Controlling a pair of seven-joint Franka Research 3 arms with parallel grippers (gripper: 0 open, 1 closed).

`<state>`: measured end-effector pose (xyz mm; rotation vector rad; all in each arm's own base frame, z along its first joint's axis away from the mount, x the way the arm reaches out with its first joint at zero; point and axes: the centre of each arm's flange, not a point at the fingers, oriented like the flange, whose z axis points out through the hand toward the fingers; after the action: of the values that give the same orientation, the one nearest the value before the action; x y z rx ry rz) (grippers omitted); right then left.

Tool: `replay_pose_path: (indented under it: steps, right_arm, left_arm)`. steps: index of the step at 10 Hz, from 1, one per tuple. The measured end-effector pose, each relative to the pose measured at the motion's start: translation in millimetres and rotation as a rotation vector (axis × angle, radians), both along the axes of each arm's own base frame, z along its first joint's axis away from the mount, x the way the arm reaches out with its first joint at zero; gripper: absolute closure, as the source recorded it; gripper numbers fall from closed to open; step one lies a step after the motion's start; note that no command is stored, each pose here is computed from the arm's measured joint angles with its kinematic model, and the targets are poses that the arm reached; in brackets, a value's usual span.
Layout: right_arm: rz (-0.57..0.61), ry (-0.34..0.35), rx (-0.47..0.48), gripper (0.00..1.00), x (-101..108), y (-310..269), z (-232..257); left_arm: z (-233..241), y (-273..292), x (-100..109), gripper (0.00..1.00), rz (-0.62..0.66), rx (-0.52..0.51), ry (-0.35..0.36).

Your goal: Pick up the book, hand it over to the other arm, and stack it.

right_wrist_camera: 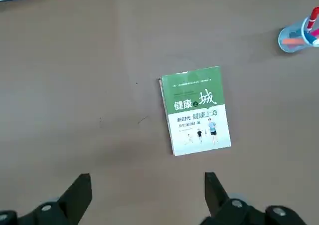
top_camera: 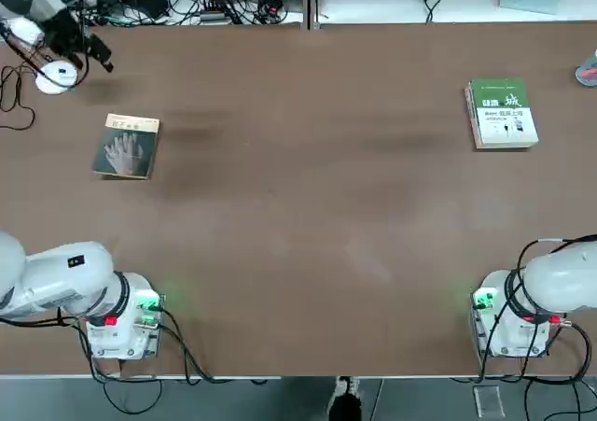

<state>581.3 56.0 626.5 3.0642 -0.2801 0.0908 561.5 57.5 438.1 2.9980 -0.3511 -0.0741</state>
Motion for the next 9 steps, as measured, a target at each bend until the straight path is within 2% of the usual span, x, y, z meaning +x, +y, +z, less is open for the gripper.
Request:
replay_pose_path:
  steps: [6, 9]
  right_arm:
    - [-0.001, -0.007, -0.002, 0.0, 0.4, -0.7, 1.9]
    - [-0.003, -0.012, -0.001, 0.0, 0.9, -0.5, 2.5]
  left_arm:
    - [-69.3, 39.9, -30.9, 0.0, 0.029, -0.009, 0.034]
    - [-93.5, 50.3, -37.8, 0.0, 0.001, -0.023, 0.055]
